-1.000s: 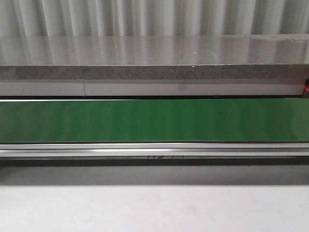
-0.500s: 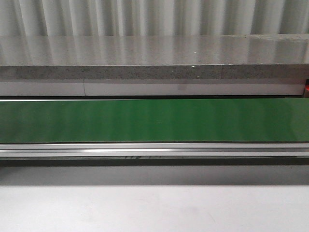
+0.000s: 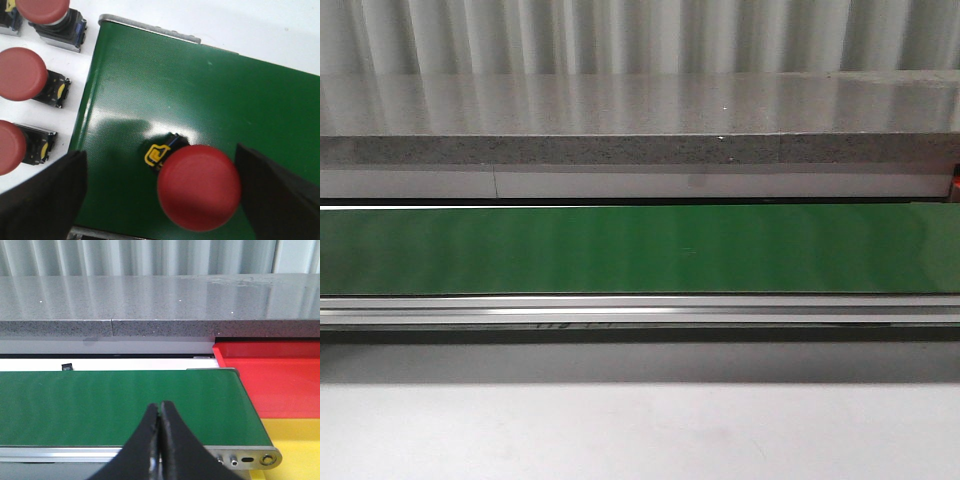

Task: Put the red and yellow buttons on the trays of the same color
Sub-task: 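Carry the red button onto the green belt with the left gripper and release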

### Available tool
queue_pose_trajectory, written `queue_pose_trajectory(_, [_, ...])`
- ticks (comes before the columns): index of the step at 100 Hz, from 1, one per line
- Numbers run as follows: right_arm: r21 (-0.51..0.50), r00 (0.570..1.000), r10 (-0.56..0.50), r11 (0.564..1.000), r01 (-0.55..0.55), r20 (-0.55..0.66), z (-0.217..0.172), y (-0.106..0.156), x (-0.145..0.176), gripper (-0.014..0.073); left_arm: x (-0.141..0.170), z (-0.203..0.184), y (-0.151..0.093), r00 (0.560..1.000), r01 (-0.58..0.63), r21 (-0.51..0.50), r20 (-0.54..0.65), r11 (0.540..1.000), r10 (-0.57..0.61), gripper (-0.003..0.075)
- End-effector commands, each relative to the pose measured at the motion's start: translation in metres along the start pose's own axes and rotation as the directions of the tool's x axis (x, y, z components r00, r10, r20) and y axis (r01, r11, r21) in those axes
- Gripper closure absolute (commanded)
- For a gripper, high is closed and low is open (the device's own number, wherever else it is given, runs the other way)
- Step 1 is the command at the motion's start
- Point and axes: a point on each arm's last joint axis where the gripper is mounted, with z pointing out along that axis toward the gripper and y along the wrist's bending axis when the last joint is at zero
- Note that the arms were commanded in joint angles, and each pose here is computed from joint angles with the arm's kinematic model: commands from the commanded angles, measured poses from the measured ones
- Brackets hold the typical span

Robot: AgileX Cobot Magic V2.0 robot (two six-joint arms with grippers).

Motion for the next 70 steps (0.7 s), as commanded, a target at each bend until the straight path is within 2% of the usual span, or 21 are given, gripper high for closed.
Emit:
queue_pose_trajectory(1, [-0.008, 0.995, -0.013, 1.0, 0.014, 0.1, -0.002, 0.001, -0.008, 0.0662, -0.011, -0.017, -0.007, 0.995, -0.014, 0.028, 0.102, 1.0, 0.011, 0.006])
queue_pose_trajectory(19, [-0.008, 0.995, -0.013, 1.0, 0.014, 0.1, -0.002, 0.001, -0.008, 0.0662, -0.013, -0.029, -0.017, 0.983, -0.062, 0.048, 0.176, 0.997, 0.053, 0.006])
queue_pose_trajectory(35, [-0.008, 0.995, -0.013, 1.0, 0.014, 0.1, -0.002, 0.001, -0.008, 0.0662, -0.016, -0.053, -0.026, 0.95, -0.094, 0.073, 0.306, 0.993, 0.068, 0.006])
queue_pose_trajectory(50, [-0.008, 0.995, -0.013, 1.0, 0.014, 0.1, -0.002, 0.001, -0.008, 0.0662, -0.013, -0.076, -0.027, 0.925, -0.103, 0.082, 0.373, 0.991, 0.065, 0.006])
queue_pose_trajectory(60, [-0.008, 0.995, -0.013, 1.0, 0.014, 0.1, -0.002, 0.001, -0.008, 0.0662, -0.013, -0.089, -0.018, 0.91, -0.08, 0.071, 0.411, 0.994, 0.044, 0.006])
queue_pose_trajectory(70, [-0.008, 0.995, -0.013, 1.0, 0.014, 0.1, -0.002, 0.001, -0.008, 0.0662, -0.011, -0.098, -0.001, 0.9, -0.004, 0.054, 0.435, 0.999, -0.02, 0.006])
